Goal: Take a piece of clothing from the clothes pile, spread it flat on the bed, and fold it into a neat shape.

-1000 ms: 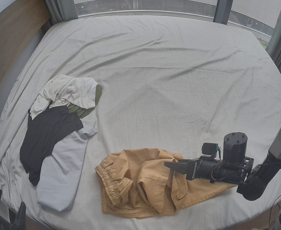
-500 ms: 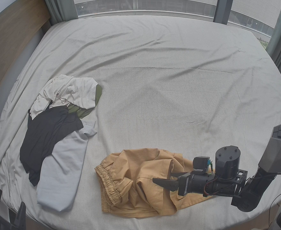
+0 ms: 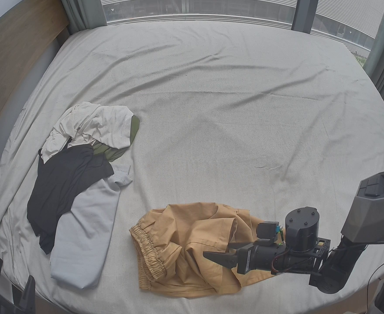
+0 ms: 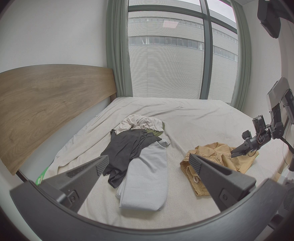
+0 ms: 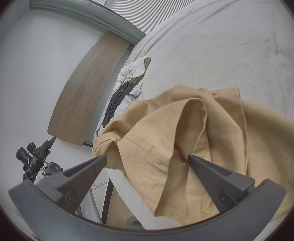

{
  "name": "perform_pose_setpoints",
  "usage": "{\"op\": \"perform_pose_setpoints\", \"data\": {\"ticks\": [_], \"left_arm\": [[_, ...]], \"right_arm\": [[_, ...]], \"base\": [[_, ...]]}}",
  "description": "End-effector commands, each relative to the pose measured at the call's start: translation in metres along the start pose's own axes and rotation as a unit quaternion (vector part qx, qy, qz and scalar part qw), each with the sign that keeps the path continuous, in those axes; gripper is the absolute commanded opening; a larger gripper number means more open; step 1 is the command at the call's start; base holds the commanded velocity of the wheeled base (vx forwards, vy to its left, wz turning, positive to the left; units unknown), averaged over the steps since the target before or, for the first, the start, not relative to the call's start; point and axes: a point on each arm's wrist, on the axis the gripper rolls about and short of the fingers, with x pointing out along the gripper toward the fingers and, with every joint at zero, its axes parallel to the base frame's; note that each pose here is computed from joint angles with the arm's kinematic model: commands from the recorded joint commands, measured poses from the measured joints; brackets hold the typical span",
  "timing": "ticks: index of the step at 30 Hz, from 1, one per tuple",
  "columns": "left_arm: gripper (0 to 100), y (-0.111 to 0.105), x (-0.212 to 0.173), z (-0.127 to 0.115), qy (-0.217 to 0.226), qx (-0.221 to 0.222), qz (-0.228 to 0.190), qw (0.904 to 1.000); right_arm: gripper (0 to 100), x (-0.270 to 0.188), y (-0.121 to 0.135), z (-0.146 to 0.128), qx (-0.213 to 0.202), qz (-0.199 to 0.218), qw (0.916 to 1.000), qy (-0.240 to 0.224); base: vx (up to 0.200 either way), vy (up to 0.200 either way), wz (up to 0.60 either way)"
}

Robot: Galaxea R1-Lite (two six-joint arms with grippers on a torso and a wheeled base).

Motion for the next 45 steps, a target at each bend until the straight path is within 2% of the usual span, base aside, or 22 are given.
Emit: {"op": "perform_pose_setpoints", "data": {"ticks": [1, 14, 21, 26, 45], "left_arm": [[100, 0.000, 0.000, -0.005, 0.002, 0.000, 0.000, 1.0000], [100, 0.000, 0.000, -0.005, 0.002, 0.000, 0.000, 1.0000], [100, 0.000, 0.000, -0.005, 0.002, 0.000, 0.000, 1.0000], [100, 0.000, 0.000, -0.005, 0.002, 0.000, 0.000, 1.0000], [100, 0.000, 0.000, -0.005, 0.002, 0.000, 0.000, 1.0000]], "right_arm": [[100, 0.016, -0.006, -0.017, 0.023, 0.006, 0.9997, 0.010], [100, 0.022, 0.003, -0.024, 0.034, 0.041, 0.9985, 0.011], [100, 0.013, 0.027, -0.009, 0.018, 0.078, 0.9967, -0.017], [100, 0.009, 0.037, -0.008, 0.012, 0.091, 0.9956, -0.019], [100, 0.025, 0.035, -0.012, 0.011, 0.095, 0.9953, -0.016]], "base": [[0.000, 0.000, 0.00], [0.000, 0.000, 0.00], [0.000, 0.000, 0.00], [0.000, 0.000, 0.00], [0.000, 0.000, 0.00]]}}
